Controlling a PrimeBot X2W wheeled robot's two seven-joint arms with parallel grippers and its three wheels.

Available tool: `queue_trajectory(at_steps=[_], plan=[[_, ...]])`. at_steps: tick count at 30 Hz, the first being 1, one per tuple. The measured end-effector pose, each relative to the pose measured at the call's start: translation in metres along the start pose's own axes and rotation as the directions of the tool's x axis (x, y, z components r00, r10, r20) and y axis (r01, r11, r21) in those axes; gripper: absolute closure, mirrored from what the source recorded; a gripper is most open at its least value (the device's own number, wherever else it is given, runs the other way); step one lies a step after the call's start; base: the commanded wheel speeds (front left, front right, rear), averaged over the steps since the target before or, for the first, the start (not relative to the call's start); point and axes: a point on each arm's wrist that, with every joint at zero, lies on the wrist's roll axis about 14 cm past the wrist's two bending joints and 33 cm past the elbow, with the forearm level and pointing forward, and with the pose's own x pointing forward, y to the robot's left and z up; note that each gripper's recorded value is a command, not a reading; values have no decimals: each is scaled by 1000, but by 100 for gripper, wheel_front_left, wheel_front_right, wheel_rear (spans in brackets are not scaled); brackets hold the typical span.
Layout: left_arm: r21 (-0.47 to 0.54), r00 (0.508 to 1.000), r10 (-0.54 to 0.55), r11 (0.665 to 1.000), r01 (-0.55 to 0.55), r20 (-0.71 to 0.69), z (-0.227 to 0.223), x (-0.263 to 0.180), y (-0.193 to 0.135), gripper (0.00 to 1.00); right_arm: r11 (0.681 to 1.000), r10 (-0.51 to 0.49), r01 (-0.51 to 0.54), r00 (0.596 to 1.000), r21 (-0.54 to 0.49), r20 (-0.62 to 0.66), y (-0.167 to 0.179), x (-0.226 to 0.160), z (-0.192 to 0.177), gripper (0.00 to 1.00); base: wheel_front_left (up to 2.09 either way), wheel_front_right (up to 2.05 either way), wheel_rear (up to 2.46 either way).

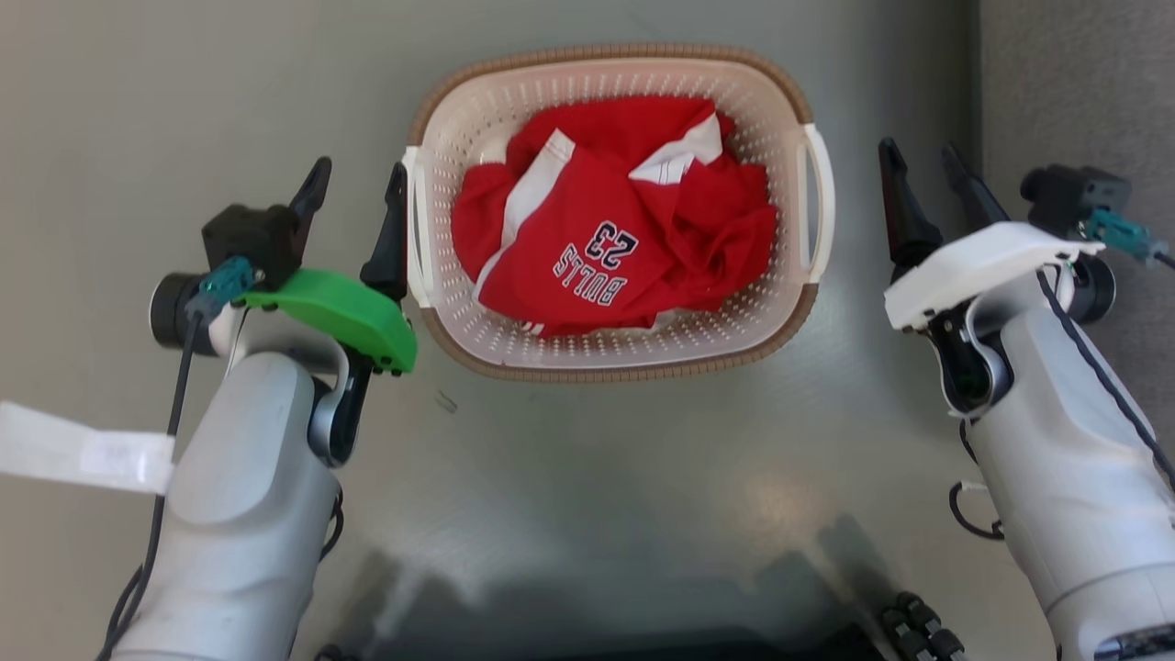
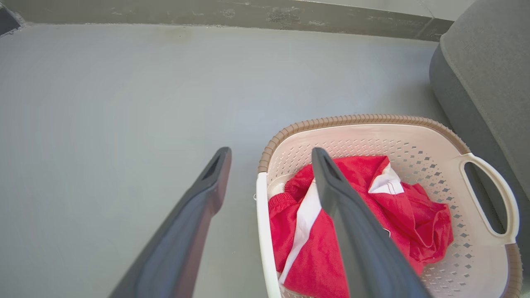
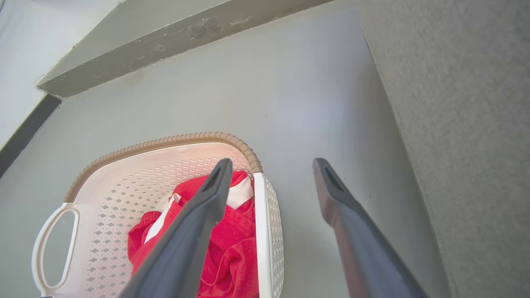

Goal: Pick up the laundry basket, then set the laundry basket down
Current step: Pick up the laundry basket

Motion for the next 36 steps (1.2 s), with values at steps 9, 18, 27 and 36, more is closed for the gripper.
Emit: queue_trajectory(at_steps=[9,18,27,36], plan=[[-32,994,1,999,-5,-108,-40,18,9,0,1000,21,-21,993,1,-115,5,24,-37,0,0,0,0],[-57,977,-11,998,-1,-215,-77,28,13,0,999,38,-35,980,17,-196,9,41,-64,0,0,0,0],[-79,953,-14,997,-10,-302,-106,40,21,0,998,57,-52,964,26,-258,12,58,-87,0,0,0,0],[-116,931,-2,992,-44,-365,-129,44,27,0,998,60,-51,949,37,-308,12,62,-104,0,0,0,0]])
